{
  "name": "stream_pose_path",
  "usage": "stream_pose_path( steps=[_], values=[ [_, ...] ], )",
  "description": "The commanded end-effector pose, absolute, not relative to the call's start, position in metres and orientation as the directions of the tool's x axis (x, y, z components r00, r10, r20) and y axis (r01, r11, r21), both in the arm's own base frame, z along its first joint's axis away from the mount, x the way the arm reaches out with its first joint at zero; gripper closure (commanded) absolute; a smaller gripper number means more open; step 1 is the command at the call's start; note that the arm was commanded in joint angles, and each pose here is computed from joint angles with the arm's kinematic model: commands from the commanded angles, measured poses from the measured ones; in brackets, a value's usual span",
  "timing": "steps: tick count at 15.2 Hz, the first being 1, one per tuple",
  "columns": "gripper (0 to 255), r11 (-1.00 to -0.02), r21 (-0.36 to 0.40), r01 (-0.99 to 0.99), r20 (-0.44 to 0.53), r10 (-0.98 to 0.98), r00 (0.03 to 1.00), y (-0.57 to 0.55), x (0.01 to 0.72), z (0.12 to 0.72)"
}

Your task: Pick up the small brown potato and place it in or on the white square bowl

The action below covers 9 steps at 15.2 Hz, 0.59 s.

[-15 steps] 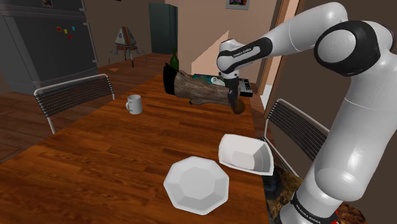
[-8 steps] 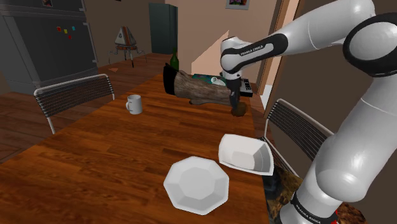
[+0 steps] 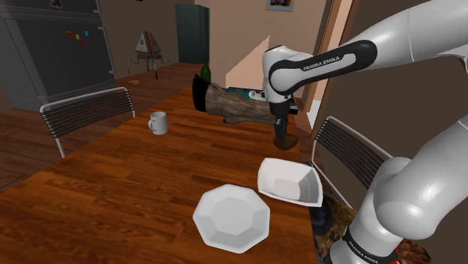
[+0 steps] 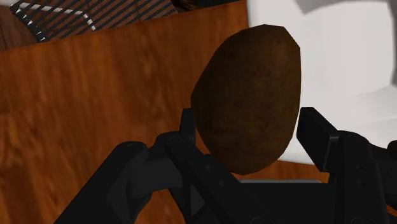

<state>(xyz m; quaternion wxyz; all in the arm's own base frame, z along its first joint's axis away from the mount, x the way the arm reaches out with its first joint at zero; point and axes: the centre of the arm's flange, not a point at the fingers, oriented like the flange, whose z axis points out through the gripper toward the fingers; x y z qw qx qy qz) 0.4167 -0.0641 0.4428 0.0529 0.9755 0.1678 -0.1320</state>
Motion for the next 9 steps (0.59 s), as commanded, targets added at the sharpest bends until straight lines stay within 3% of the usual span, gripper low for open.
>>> stream_pose_path(
  steps=[1, 9],
  values=[
    [255, -0.938, 0.060, 0.340, -0.276, 0.312, 0.909, -0.045, 0.400, 0.442],
    [255, -0.938, 0.060, 0.340, -0.276, 0.312, 0.909, 0.037, 0.331, 0.441]
  ],
)
